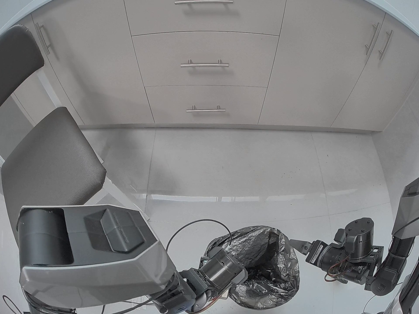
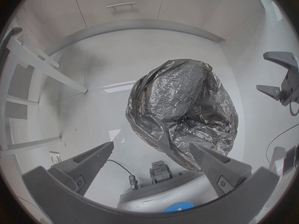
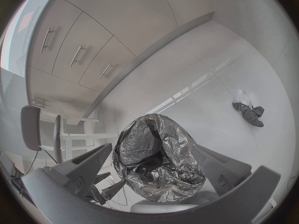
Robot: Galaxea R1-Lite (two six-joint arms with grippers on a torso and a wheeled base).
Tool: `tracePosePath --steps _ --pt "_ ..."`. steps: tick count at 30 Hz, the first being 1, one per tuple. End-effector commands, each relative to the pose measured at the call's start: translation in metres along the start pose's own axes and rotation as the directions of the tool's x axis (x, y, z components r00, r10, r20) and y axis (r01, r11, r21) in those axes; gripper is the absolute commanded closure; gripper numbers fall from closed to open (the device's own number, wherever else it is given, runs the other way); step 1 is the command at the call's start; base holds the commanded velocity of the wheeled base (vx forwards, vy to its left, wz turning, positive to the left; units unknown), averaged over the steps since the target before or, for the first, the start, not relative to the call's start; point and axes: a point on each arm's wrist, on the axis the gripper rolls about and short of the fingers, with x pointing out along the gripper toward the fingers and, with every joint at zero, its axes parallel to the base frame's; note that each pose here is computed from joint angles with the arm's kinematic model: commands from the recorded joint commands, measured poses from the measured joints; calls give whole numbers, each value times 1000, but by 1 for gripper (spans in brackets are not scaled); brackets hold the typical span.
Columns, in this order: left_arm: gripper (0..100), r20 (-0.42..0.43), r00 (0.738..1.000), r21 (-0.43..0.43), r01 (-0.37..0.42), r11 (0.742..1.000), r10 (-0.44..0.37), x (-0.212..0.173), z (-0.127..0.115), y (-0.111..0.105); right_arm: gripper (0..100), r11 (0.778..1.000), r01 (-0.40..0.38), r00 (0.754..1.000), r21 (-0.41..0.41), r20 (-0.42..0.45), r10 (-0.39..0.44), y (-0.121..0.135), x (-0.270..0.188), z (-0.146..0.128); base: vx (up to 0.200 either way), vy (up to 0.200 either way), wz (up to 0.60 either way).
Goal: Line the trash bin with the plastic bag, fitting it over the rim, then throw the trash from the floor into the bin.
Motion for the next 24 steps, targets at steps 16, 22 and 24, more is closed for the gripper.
tracePosePath --steps 16,22,24 --pt "0 -62 997 174 -42 984 54 10 -39 -13 0 1000 19 1000 0 -13 -19 -4 -1 -3 0 0 0" --pt "0 -60 995 202 -67 977 80 14 -44 -12 0 1000 25 1000 -1 -11 -25 -4 -1 -3 0 0 0" --pt "0 -64 995 211 -68 975 83 14 -45 -11 0 1000 26 1000 -1 -10 -26 -4 -1 -3 0 0 0"
